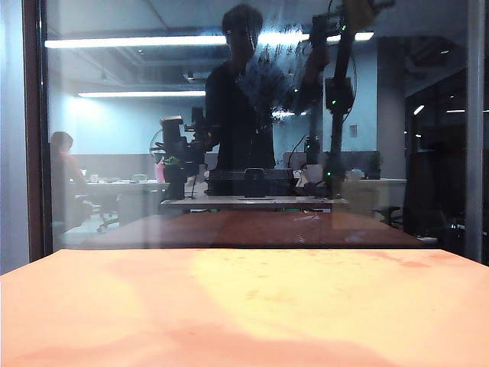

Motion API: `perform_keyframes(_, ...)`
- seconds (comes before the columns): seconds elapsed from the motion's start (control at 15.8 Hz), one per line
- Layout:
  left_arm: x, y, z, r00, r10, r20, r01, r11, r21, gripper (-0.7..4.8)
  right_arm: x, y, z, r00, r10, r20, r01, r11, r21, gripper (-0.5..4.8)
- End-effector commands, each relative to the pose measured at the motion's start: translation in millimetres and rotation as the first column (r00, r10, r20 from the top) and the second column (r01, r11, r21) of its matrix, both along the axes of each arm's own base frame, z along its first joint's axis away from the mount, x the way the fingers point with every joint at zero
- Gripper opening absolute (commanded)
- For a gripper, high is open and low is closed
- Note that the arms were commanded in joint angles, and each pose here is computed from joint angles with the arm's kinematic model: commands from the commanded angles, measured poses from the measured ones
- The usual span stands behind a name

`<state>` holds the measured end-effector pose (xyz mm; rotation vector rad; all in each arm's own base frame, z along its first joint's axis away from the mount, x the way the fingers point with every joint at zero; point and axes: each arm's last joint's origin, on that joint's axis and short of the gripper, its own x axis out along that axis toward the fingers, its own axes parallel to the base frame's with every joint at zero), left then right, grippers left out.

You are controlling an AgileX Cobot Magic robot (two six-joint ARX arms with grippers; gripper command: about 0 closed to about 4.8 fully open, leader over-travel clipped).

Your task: Pick up the sponge from the table, wipe the water off the glass, and finally place the sponge back on the table.

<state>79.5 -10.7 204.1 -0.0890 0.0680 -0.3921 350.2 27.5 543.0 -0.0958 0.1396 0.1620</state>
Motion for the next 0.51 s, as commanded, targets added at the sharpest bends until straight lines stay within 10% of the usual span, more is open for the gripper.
perform_keyframes(0.06,-0.3,0.0,2.9,1.0,0.002,0.02,-0.002,1.0,0.004,0.25,-19.8,-4.1,6.9,1.0,-0.004,0.005,0.003,1.0,0.015,-0.09)
perform_keyframes(0.51,-0.3,0.0,3.0,1.0,0.002,0.021,-0.002,1.0,0.004,0.25,-84.6,-25.1,-39.9,1.0,-0.03,-0.011,0.03,0.999,0.034,-0.09)
